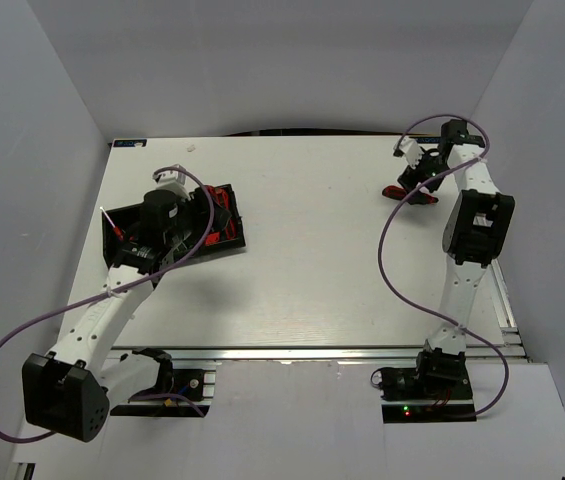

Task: Sort the tools into containers

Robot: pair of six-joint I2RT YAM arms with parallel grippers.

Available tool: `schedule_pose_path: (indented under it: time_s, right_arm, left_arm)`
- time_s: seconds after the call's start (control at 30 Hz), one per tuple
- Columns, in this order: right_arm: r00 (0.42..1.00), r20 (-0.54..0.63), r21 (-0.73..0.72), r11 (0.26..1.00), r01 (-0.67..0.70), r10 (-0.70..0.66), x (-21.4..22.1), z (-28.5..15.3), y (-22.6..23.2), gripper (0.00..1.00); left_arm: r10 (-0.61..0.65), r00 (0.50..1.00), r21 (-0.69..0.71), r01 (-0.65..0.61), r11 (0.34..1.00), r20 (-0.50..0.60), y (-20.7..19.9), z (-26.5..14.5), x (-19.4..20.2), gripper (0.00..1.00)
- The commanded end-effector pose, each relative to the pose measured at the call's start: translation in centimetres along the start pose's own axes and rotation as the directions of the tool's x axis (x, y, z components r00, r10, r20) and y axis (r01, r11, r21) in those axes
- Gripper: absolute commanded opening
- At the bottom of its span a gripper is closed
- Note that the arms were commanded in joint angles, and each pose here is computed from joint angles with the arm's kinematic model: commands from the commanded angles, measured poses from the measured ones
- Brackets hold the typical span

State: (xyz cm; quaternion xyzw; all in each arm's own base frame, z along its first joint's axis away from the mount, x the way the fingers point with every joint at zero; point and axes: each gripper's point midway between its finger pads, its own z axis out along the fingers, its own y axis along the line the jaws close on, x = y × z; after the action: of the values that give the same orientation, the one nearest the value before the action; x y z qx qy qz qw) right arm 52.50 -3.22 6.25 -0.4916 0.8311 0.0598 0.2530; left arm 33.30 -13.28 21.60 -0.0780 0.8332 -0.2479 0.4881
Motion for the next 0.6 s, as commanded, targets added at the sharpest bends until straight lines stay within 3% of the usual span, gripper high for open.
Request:
schedule_pose_path:
  time_s: [0.0,0.4,0.53,0.57]
  right_arm:
    - [1.000,-0.025,-0.033,0.999,-0.001,0.000,0.5,0.5,0.4,0.89]
    - [0.996,-0.041,-0.047,0.996,-0.081,0.079,1.7,3.2,-0.2,0.84]
    - [0.995,-0.036,-0.124,0.988,-0.094,0.090,2.1,3.6,1.6,0.75]
    - [0.995,-0.032,-0.144,0.985,-0.094,0.091,2.2,3.7,2.0,0.67]
  left_arm:
    - [-0.015,1.000,-0.010,0.015,1.000,0.009,0.1,-0.6,-0.3,0.82]
    - [-0.039,0.999,0.025,0.039,0.999,-0.010,-0.9,-0.5,-0.5,0.82]
    - [-0.052,0.999,0.055,0.052,0.997,-0.008,-1.7,-0.6,-0.8,0.82]
    - [-0.053,0.999,0.062,0.053,0.997,-0.009,-1.8,-0.6,-0.9,0.82]
